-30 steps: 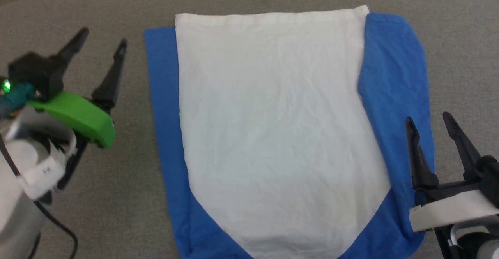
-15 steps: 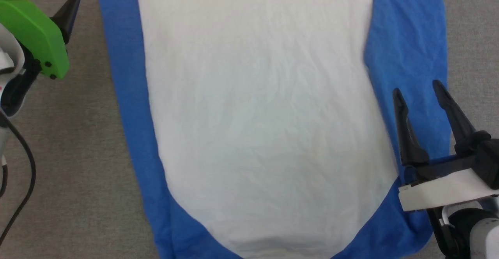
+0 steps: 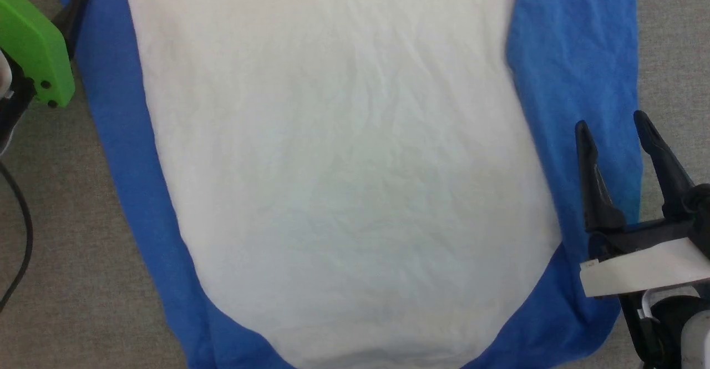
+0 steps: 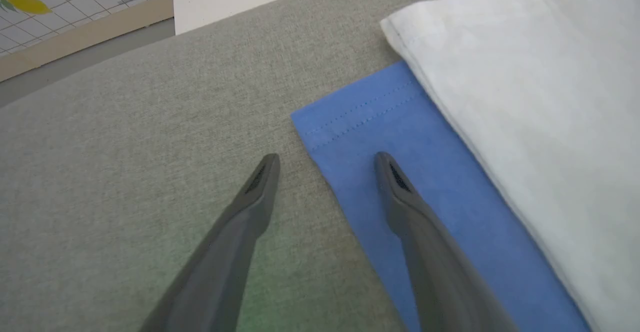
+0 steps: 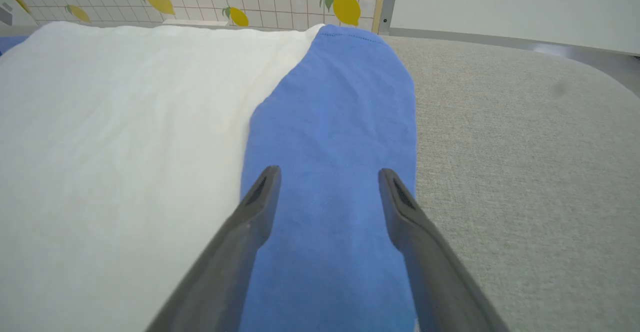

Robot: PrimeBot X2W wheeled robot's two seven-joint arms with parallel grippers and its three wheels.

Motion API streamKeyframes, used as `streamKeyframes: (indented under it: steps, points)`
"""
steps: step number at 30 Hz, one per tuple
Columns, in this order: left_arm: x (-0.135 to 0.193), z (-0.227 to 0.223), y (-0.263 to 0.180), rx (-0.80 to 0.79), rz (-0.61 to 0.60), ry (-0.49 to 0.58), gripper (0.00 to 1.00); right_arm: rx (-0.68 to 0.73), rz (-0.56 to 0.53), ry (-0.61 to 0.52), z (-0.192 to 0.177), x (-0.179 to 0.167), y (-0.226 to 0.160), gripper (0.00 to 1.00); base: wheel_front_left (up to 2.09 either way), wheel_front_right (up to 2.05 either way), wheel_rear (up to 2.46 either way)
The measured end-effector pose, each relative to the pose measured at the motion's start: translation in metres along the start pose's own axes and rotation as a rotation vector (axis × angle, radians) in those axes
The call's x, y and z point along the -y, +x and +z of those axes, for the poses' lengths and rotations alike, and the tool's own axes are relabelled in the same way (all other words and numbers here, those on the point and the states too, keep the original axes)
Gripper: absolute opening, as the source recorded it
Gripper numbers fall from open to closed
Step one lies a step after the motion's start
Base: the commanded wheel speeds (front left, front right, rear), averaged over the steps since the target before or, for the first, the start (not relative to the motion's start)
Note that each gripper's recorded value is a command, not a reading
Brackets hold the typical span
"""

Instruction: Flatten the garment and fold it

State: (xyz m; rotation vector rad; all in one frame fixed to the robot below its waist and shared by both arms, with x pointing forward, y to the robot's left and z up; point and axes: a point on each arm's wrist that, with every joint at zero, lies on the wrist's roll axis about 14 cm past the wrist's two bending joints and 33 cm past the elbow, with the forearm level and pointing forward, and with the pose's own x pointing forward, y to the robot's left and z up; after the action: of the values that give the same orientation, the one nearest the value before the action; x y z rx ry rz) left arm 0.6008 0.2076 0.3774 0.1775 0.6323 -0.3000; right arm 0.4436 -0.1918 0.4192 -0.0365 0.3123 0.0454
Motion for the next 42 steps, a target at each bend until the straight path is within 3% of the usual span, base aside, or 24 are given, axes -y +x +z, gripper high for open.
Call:
streamKeyframes:
  steps: [2,3,6,11,18,25,34,42]
  points:
    - [0.001,-0.006,0.005,-0.02,-0.006,-0.002,1.0,-0.01,-0.004,-0.001,-0.004,0.001,0.001,1.0,0.0,0.0,0.0]
    - [0.003,-0.008,0.007,-0.028,-0.017,0.005,0.0,-0.014,-0.005,-0.002,-0.005,0.002,0.001,1.0,0.0,0.0,0.0]
    - [0.006,-0.012,0.01,-0.049,-0.049,0.037,0.0,-0.022,-0.011,-0.004,-0.008,0.004,0.003,1.0,0.0,0.0,0.0]
    - [0.006,-0.004,0.008,0.01,-0.049,0.002,0.0,-0.022,-0.019,-0.005,-0.009,0.007,0.004,1.0,0.0,0.0,0.0]
    - [-0.016,0.04,-0.027,0.196,0.012,-0.072,0.0,0.033,-0.001,0.001,0.011,0.001,0.001,1.0,0.0,0.0,0.0]
    - [-0.049,0.068,-0.098,0.348,0.106,-0.123,0.0,0.098,0.002,0.022,0.036,0.0,-0.013,1.0,0.0,0.0,0.0]
    - [-0.097,0.046,-0.204,0.415,0.285,-0.213,0.0,0.145,-0.005,0.047,0.057,0.003,-0.048,1.0,0.0,0.0,0.0]
    - [-0.116,0.011,-0.285,0.479,0.424,-0.332,0.0,0.203,0.016,0.06,0.077,-0.002,-0.073,1.0,0.0,0.0,0.0]
